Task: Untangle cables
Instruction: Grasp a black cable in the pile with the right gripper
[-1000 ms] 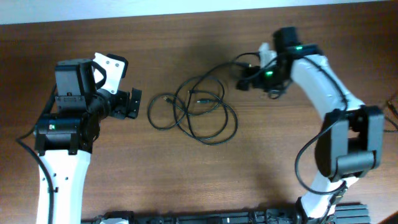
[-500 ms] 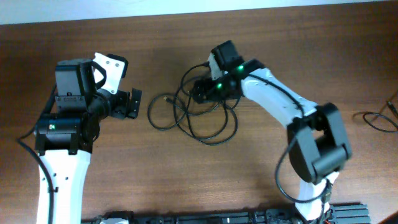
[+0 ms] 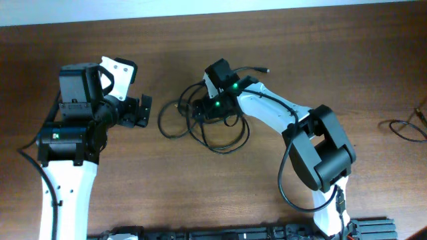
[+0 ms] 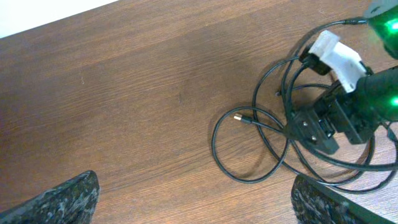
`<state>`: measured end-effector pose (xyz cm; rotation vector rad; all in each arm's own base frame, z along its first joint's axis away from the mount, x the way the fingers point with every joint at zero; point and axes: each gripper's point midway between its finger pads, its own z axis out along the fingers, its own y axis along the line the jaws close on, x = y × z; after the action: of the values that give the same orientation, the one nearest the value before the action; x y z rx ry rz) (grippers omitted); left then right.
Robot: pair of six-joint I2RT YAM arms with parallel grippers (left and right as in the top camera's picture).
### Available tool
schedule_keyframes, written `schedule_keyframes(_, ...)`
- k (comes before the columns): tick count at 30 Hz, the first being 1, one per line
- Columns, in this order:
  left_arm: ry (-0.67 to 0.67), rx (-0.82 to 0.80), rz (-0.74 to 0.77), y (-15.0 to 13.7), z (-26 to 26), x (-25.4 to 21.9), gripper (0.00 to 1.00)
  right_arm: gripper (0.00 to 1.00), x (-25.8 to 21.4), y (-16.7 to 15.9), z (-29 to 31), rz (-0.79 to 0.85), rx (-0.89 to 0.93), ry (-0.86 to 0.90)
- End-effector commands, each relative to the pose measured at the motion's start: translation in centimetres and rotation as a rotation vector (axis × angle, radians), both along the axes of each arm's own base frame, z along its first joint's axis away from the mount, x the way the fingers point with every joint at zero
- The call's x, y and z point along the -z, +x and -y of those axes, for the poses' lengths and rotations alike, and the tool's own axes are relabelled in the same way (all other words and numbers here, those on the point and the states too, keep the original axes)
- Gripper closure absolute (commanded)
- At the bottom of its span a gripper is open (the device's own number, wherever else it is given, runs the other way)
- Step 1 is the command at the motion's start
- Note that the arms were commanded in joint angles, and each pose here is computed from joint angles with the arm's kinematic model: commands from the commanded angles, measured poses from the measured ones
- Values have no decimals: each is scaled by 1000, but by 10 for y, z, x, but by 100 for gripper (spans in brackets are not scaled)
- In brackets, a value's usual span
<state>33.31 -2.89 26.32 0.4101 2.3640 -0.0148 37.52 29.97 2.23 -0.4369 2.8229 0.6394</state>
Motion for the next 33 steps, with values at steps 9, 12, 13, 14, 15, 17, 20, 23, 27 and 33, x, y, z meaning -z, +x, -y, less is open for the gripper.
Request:
schedule_keyframes(9, 2, 14, 6, 1, 0, -2, 1, 10, 4, -8, -7, -14, -7, -4)
schedule_keyframes(12, 2, 14, 6, 1, 0, -2, 1, 12, -14, -3, -2, 14, 51, -14)
schedule_keyframes(13, 2, 14, 6, 1, 0, -2, 1, 12, -19, -3, 0, 15, 73, -17)
schedule_keyframes(14, 2, 14, 6, 1, 0, -2, 1, 12, -24, -4, -1, 15, 71, -6)
schedule_keyframes(15, 2, 14, 6, 1, 0, -2, 1, 12, -29, -6, -3, 4, 79, 14)
schedule_keyframes(17, 2, 14, 6, 1, 0, -2, 1, 12, -33, -12, -12, -29, 55, 65)
schedule_keyframes(20, 2, 14, 6, 1, 0, -2, 1, 12, -33, -17, -18, -44, 36, 87)
schedule_keyframes(23, 2, 14, 6, 1, 0, -2, 1, 12, -29, -18, -29, -31, 18, 97)
schedule_keyframes(27, 2, 13, 6, 1, 0, -2, 1, 12, -20, -22, -42, -24, -9, 104)
schedule_keyframes(33, 2, 14, 6, 1, 0, -2, 1, 12, -6, -30, -48, -52, -19, 87)
